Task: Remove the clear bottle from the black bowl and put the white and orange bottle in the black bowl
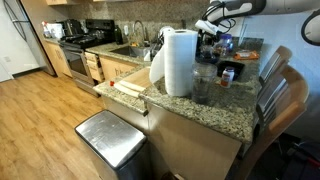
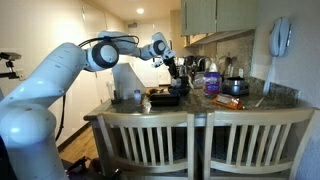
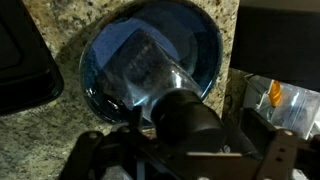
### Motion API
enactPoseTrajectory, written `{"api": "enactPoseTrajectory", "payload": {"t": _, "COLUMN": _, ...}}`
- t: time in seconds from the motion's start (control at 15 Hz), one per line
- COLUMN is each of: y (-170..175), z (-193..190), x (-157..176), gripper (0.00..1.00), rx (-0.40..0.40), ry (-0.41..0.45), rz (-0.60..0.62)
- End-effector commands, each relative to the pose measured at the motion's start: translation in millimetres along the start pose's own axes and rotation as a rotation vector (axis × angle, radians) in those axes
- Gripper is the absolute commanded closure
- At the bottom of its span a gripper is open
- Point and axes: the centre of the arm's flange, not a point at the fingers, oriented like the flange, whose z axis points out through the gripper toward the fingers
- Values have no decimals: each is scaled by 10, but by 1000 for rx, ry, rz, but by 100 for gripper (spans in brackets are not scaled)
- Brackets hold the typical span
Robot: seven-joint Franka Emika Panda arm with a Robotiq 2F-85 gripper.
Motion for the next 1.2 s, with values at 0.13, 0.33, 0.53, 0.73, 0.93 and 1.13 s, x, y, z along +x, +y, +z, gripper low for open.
{"api": "enactPoseTrajectory", "payload": {"t": 0.13, "y": 3, "z": 11, "x": -25, "gripper": 0, "rx": -19, "ry": 59, "rz": 4}}
{"api": "enactPoseTrajectory", "payload": {"t": 0.33, "y": 2, "z": 26, "x": -49, "gripper": 26, "rx": -45, "ry": 127, "rz": -13}}
{"api": "enactPoseTrajectory", "payload": {"t": 0.53, "y": -5, "z": 33, "x": -54, "gripper": 48, "rx": -59, "ry": 147, "rz": -16}}
{"api": "enactPoseTrajectory", "payload": {"t": 0.73, "y": 2, "z": 50, "x": -23, "gripper": 66, "rx": -70, "ry": 145, "rz": -16}}
{"api": "enactPoseTrajectory", "payload": {"t": 0.93, "y": 4, "z": 57, "x": 11, "gripper": 66, "rx": -69, "ry": 121, "rz": -18}}
{"api": "enactPoseTrajectory", "payload": {"t": 1.13, "y": -53, "z": -29, "x": 73, "gripper": 66, "rx": -58, "ry": 105, "rz": -35}}
